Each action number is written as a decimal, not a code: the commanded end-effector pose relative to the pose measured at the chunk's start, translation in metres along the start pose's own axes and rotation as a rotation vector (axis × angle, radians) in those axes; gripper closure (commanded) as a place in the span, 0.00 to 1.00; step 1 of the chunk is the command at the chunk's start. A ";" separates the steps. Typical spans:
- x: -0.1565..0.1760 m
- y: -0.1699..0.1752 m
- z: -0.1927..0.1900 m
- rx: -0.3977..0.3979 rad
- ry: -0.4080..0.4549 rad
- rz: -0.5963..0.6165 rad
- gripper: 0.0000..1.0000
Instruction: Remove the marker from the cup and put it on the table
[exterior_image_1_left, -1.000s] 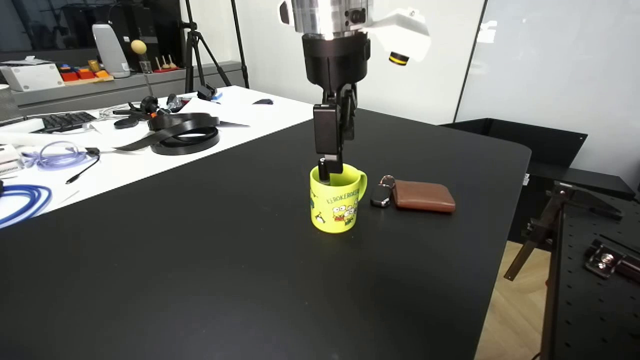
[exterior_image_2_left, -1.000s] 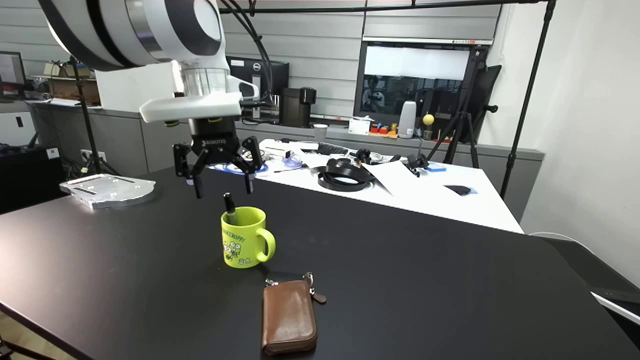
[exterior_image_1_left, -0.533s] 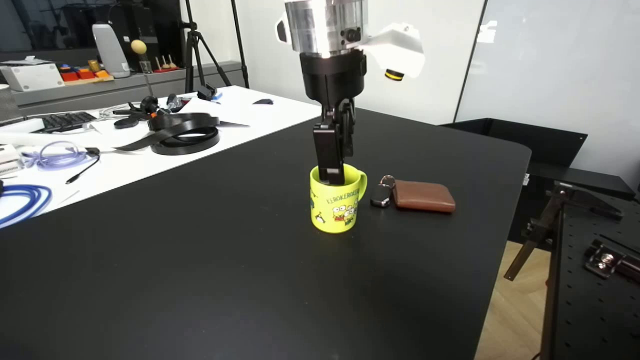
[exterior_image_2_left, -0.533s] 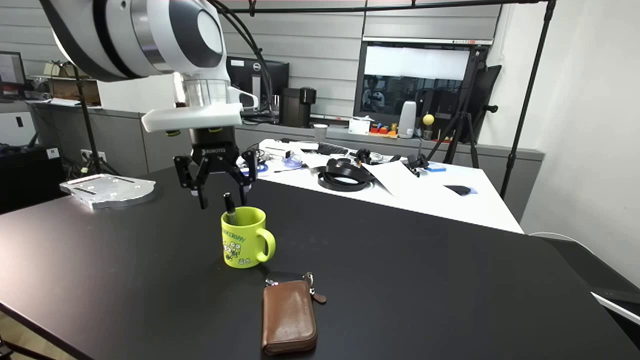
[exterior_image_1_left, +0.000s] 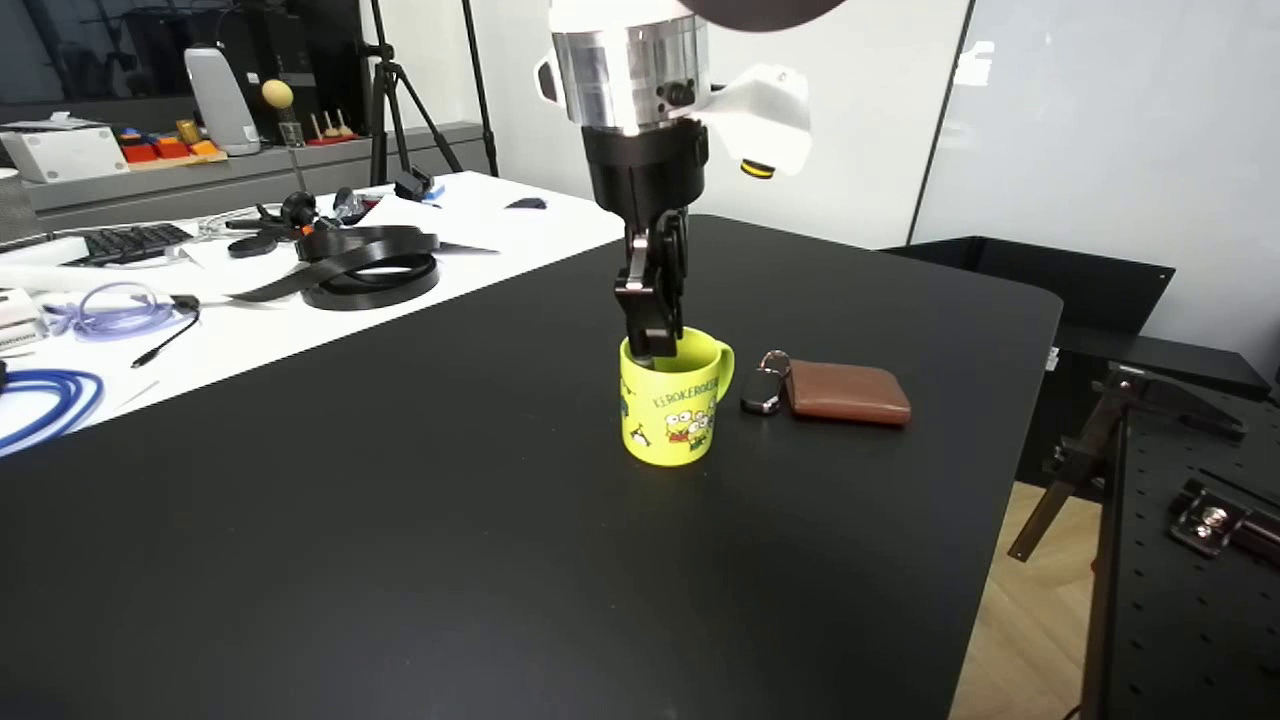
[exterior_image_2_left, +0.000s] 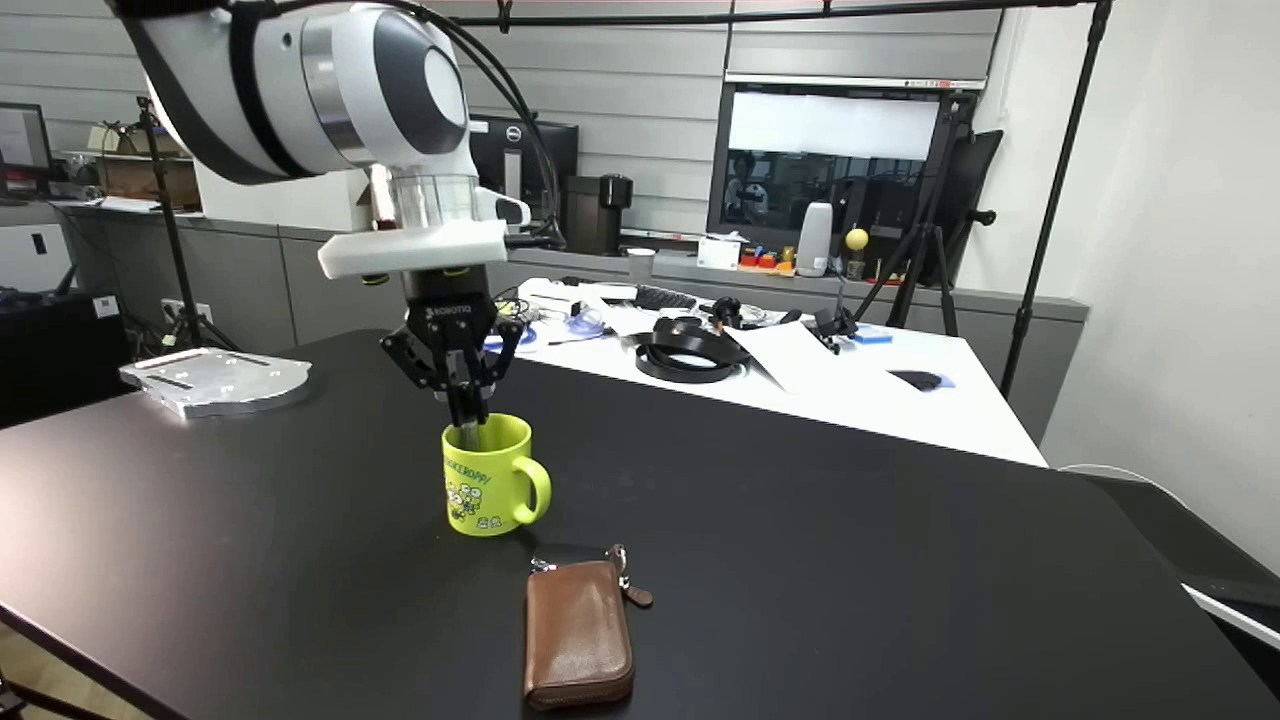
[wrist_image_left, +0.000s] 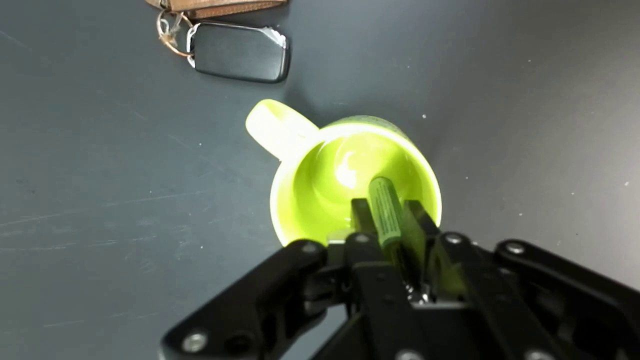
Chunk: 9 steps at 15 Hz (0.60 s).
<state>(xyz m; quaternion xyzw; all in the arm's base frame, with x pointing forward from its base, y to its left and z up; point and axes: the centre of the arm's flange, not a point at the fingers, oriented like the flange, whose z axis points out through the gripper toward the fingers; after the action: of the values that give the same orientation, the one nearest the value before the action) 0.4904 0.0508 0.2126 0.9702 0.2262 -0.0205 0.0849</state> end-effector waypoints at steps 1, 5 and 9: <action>0.021 0.002 0.006 -0.015 0.008 -0.004 1.00; 0.028 0.000 0.006 -0.012 0.005 -0.014 0.74; 0.025 -0.002 -0.001 -0.012 0.010 -0.019 0.53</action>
<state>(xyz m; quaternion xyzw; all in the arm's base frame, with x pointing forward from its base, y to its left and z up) 0.5061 0.0616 0.2052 0.9680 0.2355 -0.0175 0.0847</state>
